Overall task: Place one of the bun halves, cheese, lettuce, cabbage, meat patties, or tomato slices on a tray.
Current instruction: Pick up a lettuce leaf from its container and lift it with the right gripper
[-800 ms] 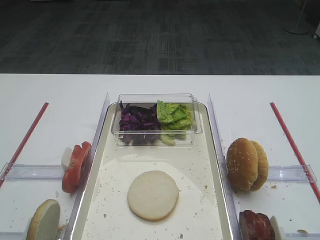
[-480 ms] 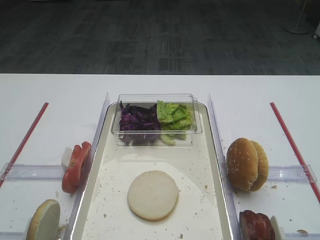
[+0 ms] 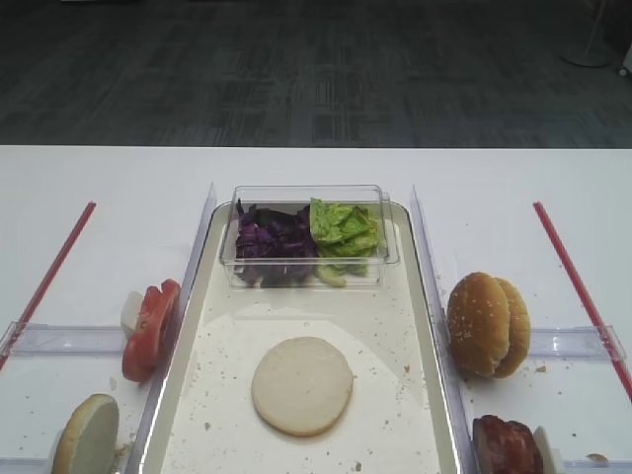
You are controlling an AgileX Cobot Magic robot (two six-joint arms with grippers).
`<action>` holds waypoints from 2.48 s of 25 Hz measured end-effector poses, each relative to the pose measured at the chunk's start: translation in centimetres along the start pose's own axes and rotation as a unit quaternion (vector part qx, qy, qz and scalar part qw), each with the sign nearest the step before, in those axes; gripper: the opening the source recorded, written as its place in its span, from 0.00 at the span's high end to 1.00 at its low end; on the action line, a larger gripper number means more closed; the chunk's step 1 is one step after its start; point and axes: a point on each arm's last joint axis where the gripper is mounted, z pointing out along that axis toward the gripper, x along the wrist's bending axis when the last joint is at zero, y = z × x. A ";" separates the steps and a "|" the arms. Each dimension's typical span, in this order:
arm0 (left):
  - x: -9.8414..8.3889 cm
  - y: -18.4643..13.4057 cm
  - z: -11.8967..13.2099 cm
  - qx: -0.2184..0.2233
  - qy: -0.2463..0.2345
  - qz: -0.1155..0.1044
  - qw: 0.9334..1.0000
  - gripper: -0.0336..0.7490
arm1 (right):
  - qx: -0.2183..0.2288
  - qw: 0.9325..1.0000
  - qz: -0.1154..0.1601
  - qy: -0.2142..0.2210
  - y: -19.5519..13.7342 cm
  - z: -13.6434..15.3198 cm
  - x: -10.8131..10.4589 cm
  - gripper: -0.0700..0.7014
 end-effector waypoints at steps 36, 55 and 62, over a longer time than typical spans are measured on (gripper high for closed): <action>0.0 0.0 0.0 0.000 0.000 0.000 1.000 0.39 | 0.218 0.973 0.058 0.047 17.9 28.4 -0.8 0.11; 0.0 0.0 0.0 0.000 0.000 0.000 1.000 0.39 | 0.340 0.937 0.059 0.059 13.4 42.0 -1.1 0.11; 0.0 0.0 0.0 0.000 0.000 0.000 1.000 0.39 | 0.367 0.926 0.060 0.061 12.0 43.4 -1.1 0.11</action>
